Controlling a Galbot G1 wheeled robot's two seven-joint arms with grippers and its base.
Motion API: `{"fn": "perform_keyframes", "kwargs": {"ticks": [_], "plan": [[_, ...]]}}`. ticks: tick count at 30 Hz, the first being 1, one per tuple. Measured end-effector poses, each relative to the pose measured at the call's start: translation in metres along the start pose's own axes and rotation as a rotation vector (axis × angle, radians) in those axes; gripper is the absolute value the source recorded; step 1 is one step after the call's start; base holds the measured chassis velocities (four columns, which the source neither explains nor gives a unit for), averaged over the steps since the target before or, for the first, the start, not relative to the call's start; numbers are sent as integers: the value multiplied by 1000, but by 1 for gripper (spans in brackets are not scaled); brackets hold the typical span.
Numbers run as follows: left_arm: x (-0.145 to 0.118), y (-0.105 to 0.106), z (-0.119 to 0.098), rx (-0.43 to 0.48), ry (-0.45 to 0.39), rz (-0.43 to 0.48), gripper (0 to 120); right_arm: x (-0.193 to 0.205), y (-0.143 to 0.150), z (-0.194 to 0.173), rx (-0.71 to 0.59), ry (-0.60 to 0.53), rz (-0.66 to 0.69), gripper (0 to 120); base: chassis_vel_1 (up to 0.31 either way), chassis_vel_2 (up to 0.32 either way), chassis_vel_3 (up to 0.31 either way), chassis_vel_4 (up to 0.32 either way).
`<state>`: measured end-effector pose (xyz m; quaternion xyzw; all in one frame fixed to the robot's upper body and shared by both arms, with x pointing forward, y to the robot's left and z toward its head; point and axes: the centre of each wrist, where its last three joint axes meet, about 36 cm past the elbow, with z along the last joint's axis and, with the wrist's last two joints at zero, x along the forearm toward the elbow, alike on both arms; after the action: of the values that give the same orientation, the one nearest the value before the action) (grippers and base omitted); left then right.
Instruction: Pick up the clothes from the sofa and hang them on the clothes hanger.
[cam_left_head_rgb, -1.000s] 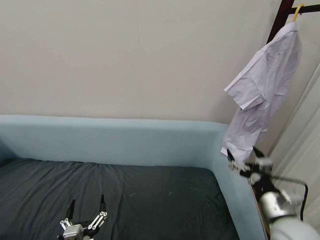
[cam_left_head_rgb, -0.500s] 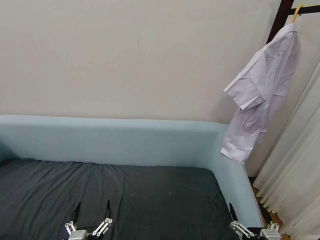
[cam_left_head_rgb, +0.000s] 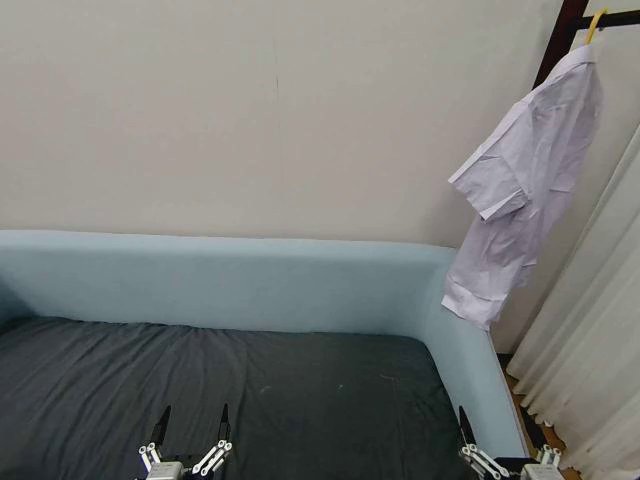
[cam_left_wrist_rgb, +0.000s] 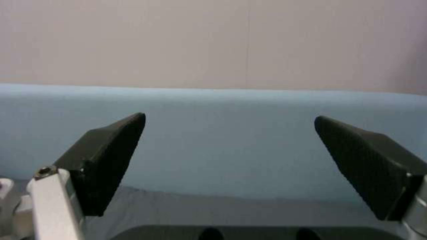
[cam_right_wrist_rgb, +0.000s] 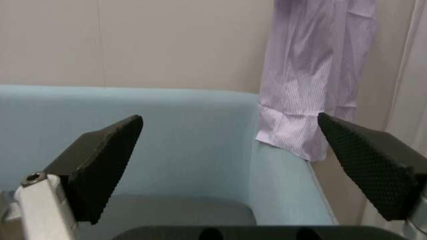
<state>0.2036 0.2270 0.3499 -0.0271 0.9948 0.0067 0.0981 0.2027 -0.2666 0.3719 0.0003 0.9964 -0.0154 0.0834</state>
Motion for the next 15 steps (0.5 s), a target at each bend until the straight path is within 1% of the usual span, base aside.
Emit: {"fn": "perform_keyframes", "kwargs": {"ticks": [15], "plan": [[0, 0, 0, 0, 1, -1, 100, -1, 0, 0, -4, 1, 1, 100, 0, 0, 0, 0]]}}
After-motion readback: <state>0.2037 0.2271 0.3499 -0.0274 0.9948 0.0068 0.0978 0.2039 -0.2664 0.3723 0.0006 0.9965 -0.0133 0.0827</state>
